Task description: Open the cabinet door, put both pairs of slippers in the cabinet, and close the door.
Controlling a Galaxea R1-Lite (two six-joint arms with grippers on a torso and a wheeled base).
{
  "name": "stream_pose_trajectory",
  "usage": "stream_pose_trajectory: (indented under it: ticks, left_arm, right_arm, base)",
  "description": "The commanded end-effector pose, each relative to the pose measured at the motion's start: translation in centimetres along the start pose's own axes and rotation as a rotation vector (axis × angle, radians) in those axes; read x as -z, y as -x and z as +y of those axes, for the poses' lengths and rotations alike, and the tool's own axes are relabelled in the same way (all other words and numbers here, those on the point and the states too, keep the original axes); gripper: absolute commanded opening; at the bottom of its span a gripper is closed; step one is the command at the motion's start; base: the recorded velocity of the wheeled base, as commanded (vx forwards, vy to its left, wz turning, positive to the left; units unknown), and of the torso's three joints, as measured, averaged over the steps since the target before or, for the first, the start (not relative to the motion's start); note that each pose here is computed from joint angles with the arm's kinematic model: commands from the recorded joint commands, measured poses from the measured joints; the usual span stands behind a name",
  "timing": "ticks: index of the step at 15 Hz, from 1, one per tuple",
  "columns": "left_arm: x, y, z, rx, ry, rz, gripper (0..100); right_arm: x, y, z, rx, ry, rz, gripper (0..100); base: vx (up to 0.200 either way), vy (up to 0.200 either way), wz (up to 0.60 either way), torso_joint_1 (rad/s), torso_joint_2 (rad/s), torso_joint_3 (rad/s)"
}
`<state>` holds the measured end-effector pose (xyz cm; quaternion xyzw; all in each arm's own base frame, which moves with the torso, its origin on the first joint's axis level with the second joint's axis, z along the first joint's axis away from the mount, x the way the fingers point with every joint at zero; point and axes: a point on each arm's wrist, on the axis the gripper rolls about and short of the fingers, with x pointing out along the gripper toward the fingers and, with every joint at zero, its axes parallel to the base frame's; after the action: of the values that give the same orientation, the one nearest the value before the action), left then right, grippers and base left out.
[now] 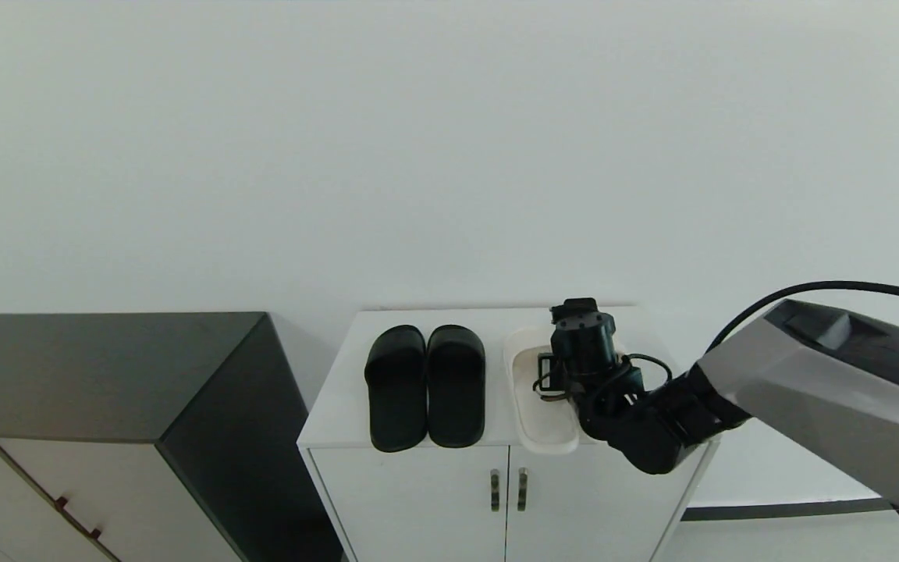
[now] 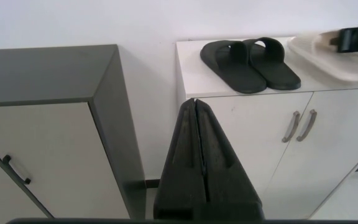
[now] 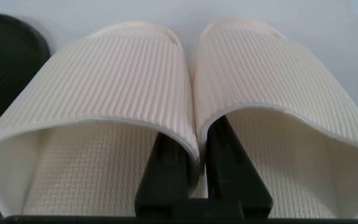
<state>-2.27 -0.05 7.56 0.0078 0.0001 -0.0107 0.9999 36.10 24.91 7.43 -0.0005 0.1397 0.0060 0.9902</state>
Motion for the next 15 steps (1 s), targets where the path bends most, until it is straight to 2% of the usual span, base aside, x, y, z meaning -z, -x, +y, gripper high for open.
stream_pose_trajectory:
  ticks: [1,4,6,7,8,9,13,15]
  left_arm:
    - [0.0,0.0,0.0,0.0,0.0,0.0,0]
    - [0.0,0.0,0.0,0.0,0.0,0.0,0]
    - [0.0,0.0,0.0,0.0,0.0,0.0,0]
    - [0.0,0.0,0.0,0.0,0.0,0.0,0]
    - [0.0,0.0,0.0,0.0,0.0,0.0,0]
    - [0.0,0.0,0.0,0.0,0.002,0.0,0]
    - [0.0,0.0,0.0,0.0,0.0,0.0,0]
    - [0.0,0.0,0.0,0.0,0.002,0.0,0]
  right_arm:
    - [-2.6,5.4,-2.1,-0.074,0.005,-0.073,0]
    - [-1.5,9.4,-3.9,-0.194,0.052,-0.077,0]
    - [-0.4,13.7,-5.1,-0.354,0.082,-0.039,0]
    - [-0.2,15.0,-5.9,-0.43,0.091,-0.021,0]
    - [-0.2,15.0,-5.9,-0.43,0.091,-0.021,0]
    - [-0.3,16.0,-6.4,-0.528,0.09,-0.012,0]
    - [0.3,15.8,-6.5,-0.53,0.1,0.011,0]
    - [0.4,15.8,-6.4,-0.531,0.102,0.014,0]
  base:
    - [0.0,0.0,0.0,0.0,0.0,0.0]
    - [0.0,0.0,0.0,0.0,0.0,0.0]
    - [0.0,0.0,0.0,0.0,0.0,0.0]
    - [0.0,0.0,0.0,0.0,0.0,0.0]
    - [0.0,0.0,0.0,0.0,0.0,0.0]
    - [0.0,0.0,0.0,0.0,0.0,0.0]
    - [0.0,0.0,0.0,0.0,0.0,0.0]
    - [-0.2,0.0,0.0,0.002,0.0,0.0]
